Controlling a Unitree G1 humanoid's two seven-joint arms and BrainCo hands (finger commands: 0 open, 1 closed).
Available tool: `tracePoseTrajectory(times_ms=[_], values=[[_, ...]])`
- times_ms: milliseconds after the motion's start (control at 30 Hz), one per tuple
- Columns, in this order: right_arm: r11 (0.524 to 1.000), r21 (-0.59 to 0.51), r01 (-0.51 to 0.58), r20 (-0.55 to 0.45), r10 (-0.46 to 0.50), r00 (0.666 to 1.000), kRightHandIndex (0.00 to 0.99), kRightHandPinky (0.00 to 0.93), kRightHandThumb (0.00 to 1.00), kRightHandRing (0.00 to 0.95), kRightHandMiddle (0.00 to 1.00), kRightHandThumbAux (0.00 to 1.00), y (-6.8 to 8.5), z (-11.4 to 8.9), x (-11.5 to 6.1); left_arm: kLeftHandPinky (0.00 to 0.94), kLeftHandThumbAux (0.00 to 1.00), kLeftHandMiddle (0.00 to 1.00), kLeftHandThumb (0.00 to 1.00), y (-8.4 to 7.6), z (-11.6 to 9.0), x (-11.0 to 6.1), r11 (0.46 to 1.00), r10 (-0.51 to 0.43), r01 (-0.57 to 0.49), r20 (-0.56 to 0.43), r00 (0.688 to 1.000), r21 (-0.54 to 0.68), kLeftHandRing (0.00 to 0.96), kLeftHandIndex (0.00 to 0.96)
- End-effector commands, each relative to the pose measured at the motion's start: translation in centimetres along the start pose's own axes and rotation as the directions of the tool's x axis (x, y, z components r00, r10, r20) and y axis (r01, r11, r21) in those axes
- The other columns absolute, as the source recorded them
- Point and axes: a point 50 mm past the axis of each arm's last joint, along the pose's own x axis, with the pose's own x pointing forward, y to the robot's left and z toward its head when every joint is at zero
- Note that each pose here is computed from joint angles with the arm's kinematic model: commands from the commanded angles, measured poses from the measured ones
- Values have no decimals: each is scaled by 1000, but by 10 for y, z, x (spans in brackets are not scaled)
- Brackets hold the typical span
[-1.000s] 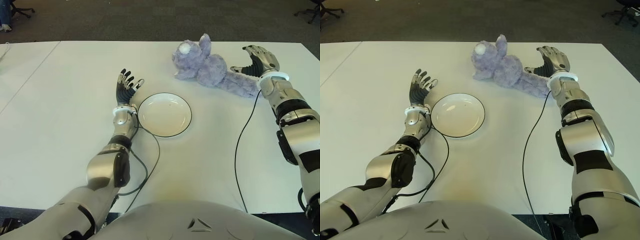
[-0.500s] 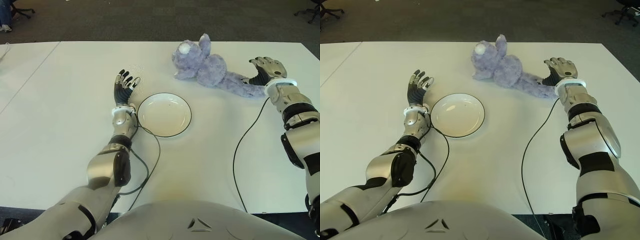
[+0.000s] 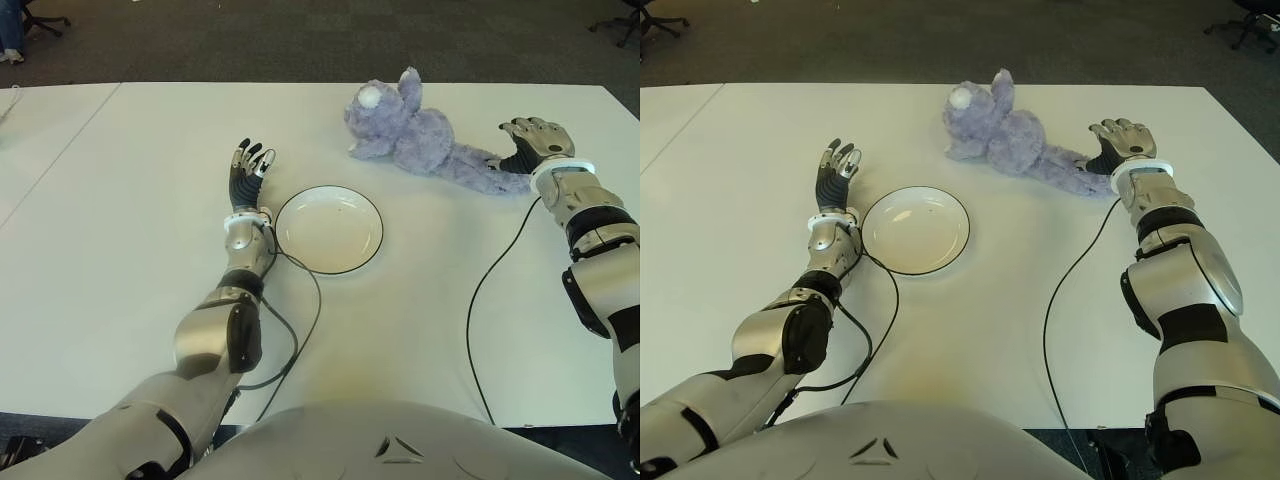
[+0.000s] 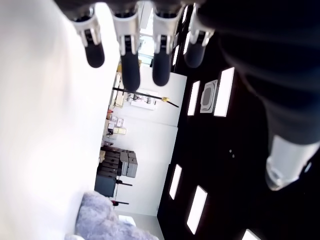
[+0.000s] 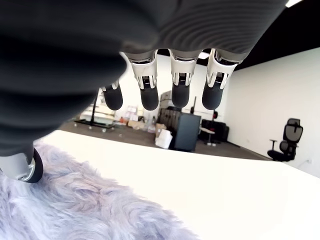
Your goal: Put the doll into the plate.
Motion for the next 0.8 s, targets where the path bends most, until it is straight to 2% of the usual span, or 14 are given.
tracePoseTrajectory(times_ms=[33, 133, 400, 667, 800], values=[[998, -59, -8, 5, 8, 1000, 0, 0, 375, 0, 0, 389, -11, 1, 4, 114, 587, 200, 0, 22, -100, -84, 991, 93, -128, -460, 883, -46, 206, 120], [998, -60, 8, 13, -7, 1000, 0, 0, 375, 0, 0, 401, -19, 5, 8, 112, 565, 193, 0, 22, -99, -84, 990, 87, -128, -458, 885, -59, 199, 105], [999, -12, 35, 1, -35, 999, 0, 0, 379, 0, 0, 426, -26, 9, 11, 108, 541, 193, 0, 22, -100, -85, 994, 86, -107, -465, 881, -17, 192, 93], [997, 38, 63, -22, -62, 998, 0, 142, 411, 0, 0, 474, -28, 12, 12, 78, 530, 184, 0, 21, -99, -85, 996, 65, -86, -455, 888, -26, 177, 81], [994, 77, 76, -32, -73, 997, 0, 174, 424, 0, 0, 490, -27, 15, 12, 73, 518, 175, 0, 20, -99, -84, 996, 56, -84, -454, 889, -41, 167, 76]])
